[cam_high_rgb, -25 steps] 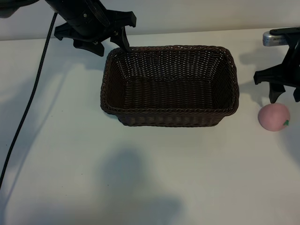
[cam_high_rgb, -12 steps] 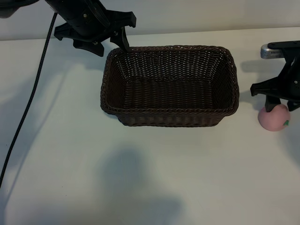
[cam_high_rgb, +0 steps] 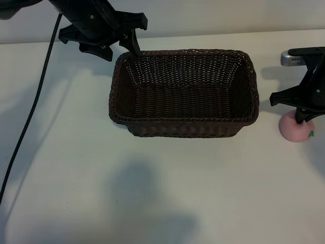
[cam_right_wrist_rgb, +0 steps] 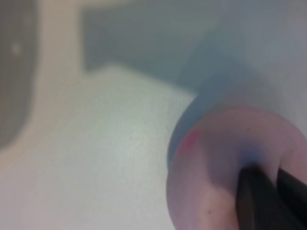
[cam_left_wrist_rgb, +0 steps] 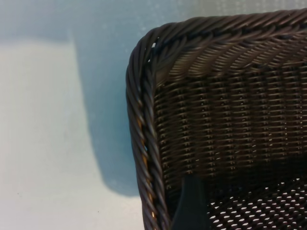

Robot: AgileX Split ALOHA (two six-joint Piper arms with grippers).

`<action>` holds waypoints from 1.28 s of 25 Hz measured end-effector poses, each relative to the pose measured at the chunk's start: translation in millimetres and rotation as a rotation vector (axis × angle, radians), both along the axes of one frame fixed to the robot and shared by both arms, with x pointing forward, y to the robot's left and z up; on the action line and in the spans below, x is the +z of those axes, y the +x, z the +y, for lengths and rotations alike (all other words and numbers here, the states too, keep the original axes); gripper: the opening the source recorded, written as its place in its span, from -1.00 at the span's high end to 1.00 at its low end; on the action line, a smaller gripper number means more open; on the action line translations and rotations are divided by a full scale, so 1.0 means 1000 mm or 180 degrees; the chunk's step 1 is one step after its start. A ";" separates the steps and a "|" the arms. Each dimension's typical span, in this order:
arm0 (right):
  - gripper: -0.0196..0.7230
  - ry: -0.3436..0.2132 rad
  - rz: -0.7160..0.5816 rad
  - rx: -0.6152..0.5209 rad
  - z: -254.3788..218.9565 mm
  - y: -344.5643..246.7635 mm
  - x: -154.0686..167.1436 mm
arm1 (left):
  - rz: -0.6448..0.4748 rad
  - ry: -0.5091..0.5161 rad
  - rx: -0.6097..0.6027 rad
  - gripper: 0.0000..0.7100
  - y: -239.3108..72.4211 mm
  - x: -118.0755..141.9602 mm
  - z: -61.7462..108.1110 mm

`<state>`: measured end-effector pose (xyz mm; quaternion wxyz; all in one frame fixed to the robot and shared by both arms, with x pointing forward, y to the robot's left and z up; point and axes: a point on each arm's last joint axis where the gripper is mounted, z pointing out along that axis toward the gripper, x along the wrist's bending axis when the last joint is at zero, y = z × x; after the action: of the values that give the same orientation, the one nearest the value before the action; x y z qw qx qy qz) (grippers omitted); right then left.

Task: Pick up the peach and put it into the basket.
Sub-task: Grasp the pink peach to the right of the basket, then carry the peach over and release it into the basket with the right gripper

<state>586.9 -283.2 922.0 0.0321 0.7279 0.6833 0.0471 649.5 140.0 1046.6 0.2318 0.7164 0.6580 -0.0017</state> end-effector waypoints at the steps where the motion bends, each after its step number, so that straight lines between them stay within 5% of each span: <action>1: 0.83 0.0000 0.0010 0.0000 0.000 0.001 0.001 | 0.0000 0.0000 0.0000 -0.65 0.000 0.000 0.000; 6: 0.83 0.0008 0.0036 -0.0002 0.001 0.007 0.016 | 0.0000 0.0000 0.0000 -0.65 0.000 0.000 0.000; 22: 0.83 0.0076 -0.0384 0.0093 0.005 0.037 0.130 | 0.0000 0.0000 0.0000 -0.65 0.000 0.000 0.000; 32: 0.83 0.0265 -0.0611 0.0681 0.076 0.034 0.164 | 0.0000 0.0000 0.0000 -0.65 0.000 0.000 0.000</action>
<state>621.1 -207.5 1085.6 0.0619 0.6437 0.7483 0.1478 649.5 140.0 1046.6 0.2318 0.7164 0.6580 -0.0017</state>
